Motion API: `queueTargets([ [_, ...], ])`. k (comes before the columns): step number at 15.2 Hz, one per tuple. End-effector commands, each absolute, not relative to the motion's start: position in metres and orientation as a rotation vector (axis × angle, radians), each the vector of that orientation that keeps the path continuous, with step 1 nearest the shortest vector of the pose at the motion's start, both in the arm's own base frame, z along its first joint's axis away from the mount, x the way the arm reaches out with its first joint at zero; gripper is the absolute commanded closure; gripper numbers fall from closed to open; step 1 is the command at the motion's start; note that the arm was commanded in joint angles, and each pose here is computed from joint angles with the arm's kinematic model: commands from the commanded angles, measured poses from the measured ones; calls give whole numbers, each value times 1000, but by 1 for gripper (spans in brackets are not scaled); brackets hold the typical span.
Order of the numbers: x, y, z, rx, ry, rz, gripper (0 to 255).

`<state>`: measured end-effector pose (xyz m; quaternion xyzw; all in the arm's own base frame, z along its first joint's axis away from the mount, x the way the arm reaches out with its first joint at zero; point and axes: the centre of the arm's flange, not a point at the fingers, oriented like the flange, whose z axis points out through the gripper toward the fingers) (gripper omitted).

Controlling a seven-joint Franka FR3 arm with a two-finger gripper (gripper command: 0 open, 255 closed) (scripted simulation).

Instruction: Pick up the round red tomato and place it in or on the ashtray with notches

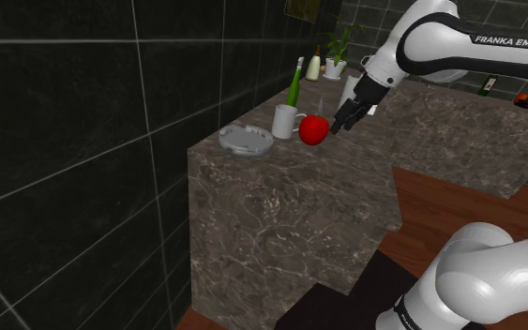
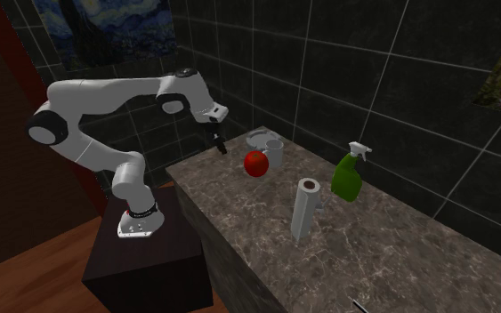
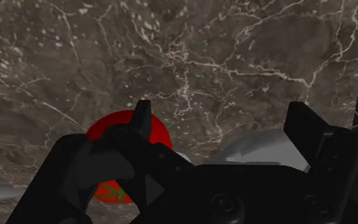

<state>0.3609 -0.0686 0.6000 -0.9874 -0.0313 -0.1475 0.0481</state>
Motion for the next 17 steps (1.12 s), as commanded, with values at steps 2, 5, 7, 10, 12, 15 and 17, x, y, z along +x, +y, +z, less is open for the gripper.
queueTargets([
  [2, 375, -98, 602, -2992, -117, -590, 0],
  [5, 389, -127, 606, -2966, -138, -724, 0],
  [7, 398, -145, 609, -2946, -151, -813, 0],
  [10, 406, -150, 602, -2939, -156, -841, 0],
  [12, 412, -149, 593, -2939, -156, -841, 0],
  [15, 420, -148, 579, -2939, -156, -841, 0],
  [17, 421, -147, 577, -2939, -156, -841, 0],
])
